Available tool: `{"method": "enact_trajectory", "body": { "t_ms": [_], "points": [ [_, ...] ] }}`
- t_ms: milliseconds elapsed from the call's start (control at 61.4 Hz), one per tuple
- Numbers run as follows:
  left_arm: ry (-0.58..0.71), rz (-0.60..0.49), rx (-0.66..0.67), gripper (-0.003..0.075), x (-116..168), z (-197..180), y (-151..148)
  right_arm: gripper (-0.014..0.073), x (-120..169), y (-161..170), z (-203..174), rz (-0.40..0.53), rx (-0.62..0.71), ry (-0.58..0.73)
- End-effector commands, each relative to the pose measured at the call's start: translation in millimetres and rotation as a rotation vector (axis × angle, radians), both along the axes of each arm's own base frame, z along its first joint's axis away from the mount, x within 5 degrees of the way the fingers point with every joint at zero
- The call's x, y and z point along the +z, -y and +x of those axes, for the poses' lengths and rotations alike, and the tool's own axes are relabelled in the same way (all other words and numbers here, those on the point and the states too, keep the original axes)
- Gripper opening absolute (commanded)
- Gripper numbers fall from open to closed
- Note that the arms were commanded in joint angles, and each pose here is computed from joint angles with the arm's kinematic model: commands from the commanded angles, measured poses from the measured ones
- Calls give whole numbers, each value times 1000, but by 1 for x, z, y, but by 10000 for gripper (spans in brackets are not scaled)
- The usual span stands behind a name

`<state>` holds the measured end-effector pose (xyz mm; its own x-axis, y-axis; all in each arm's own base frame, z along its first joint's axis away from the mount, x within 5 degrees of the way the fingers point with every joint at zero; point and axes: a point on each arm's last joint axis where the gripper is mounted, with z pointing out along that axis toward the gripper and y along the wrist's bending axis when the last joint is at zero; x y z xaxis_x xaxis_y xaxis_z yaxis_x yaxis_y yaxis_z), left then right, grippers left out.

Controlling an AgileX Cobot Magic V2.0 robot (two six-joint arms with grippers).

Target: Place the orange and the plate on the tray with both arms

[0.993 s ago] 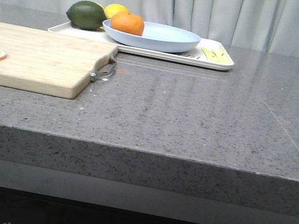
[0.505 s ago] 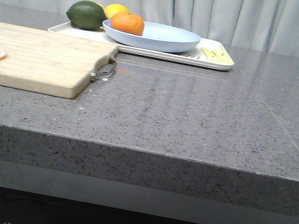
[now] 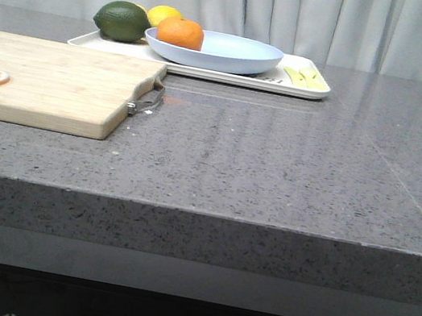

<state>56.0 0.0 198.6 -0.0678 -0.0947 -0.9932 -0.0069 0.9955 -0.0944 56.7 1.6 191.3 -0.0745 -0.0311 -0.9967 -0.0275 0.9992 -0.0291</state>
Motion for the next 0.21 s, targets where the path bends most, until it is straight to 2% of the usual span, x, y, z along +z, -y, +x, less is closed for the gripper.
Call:
{"method": "enact_trajectory", "body": {
  "t_ms": [0,195],
  "points": [
    [108,-16,0,-18,8,-1,0,-71,10,1,-2,-17,-7,108],
    [108,-16,0,-18,8,-1,0,-71,10,1,-2,-17,-7,108]
  ]
}}
